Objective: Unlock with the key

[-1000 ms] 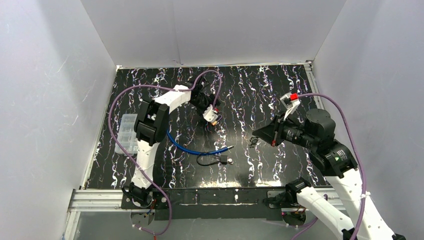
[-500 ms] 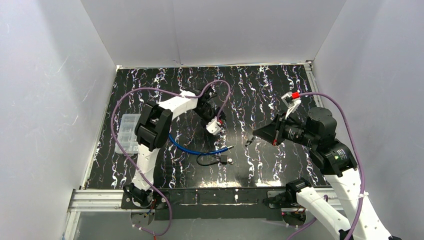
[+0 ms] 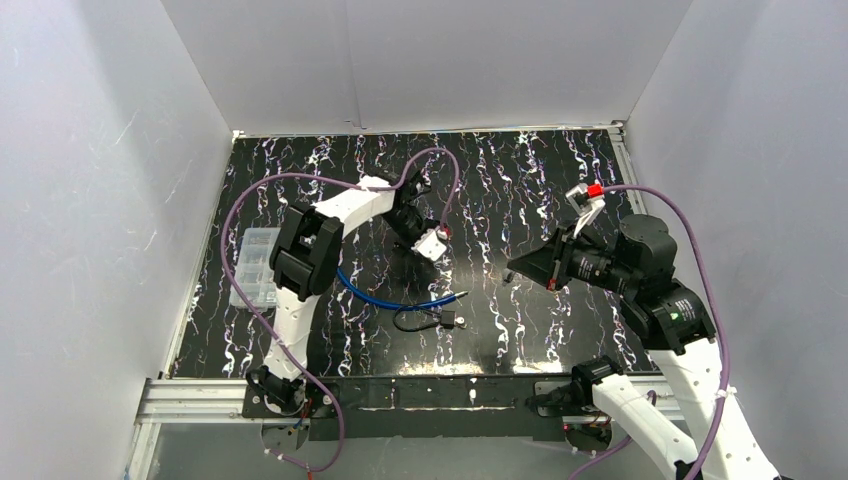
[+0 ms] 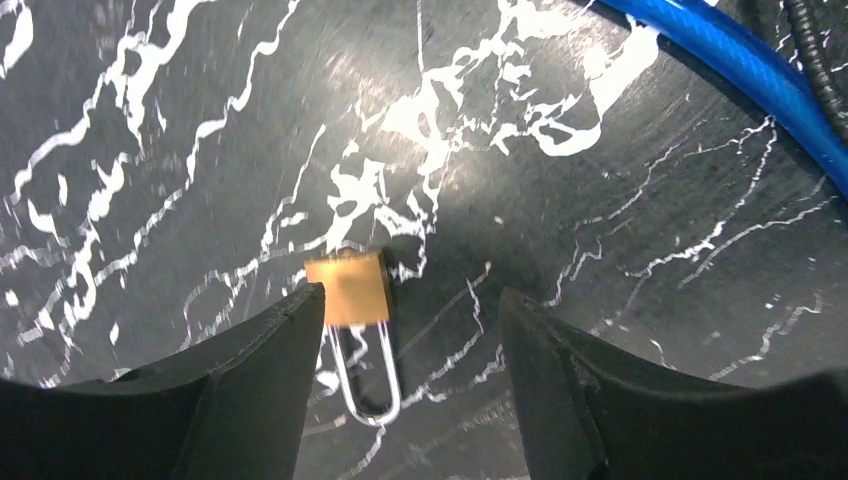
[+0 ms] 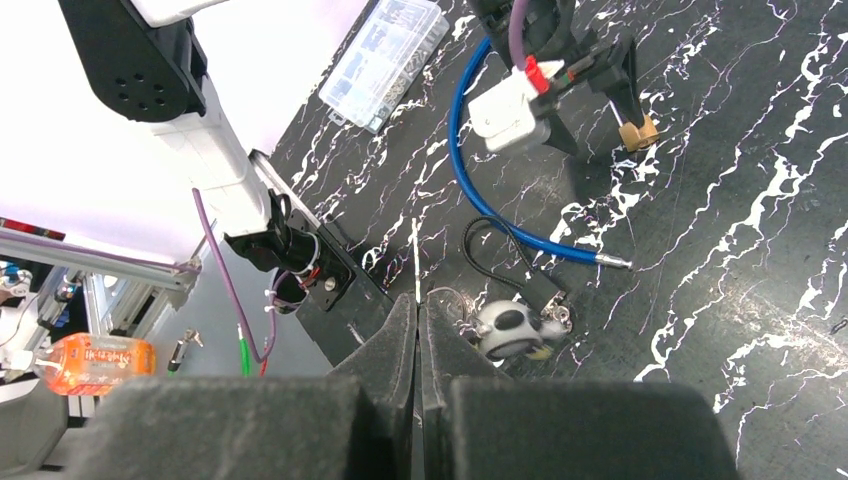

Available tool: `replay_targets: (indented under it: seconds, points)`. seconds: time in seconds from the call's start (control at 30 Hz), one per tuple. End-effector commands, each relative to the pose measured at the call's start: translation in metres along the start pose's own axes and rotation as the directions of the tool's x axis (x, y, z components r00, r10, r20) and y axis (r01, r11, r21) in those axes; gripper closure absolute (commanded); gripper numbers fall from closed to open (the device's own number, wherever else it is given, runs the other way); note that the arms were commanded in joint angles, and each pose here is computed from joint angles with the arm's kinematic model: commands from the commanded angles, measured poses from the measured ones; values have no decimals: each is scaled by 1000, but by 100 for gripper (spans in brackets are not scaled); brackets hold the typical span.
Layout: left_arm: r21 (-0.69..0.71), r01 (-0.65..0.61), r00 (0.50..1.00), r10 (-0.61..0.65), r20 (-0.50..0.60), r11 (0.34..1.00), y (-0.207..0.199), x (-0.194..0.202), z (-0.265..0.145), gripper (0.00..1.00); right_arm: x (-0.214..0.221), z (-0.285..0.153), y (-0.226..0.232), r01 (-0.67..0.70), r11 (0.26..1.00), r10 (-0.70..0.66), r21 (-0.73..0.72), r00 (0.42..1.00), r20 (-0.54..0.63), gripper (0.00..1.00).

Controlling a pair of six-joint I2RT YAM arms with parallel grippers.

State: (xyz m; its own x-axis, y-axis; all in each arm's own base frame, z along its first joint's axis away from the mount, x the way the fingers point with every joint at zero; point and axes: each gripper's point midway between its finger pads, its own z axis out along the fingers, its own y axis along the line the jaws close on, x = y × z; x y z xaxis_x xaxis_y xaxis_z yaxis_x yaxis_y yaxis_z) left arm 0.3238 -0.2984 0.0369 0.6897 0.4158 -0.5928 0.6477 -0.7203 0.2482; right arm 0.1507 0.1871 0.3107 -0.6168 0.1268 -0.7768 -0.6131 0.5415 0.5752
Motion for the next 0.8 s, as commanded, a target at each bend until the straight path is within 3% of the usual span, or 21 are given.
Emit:
replay_targets:
  seconds: [0.0,0.1,0.43,0.77]
  points:
    - [-6,267,964,-267,7,964,-11,-2,-26,38,-7,-4,9,28,999,-27,-35,999,34,99]
    - [-41,289,957,-290,-9,956,-10,7,-27,41,-7,-3,8,24,999,-23,-40,999,34,99]
    - [-45,289,956,-290,-32,956,3,19,-15,63,-7,0,5,12,999,-11,-38,999,35,99]
    - [7,303,950,-302,-84,953,2,31,-3,73,-8,2,3,3,999,-1,-38,999,39,99]
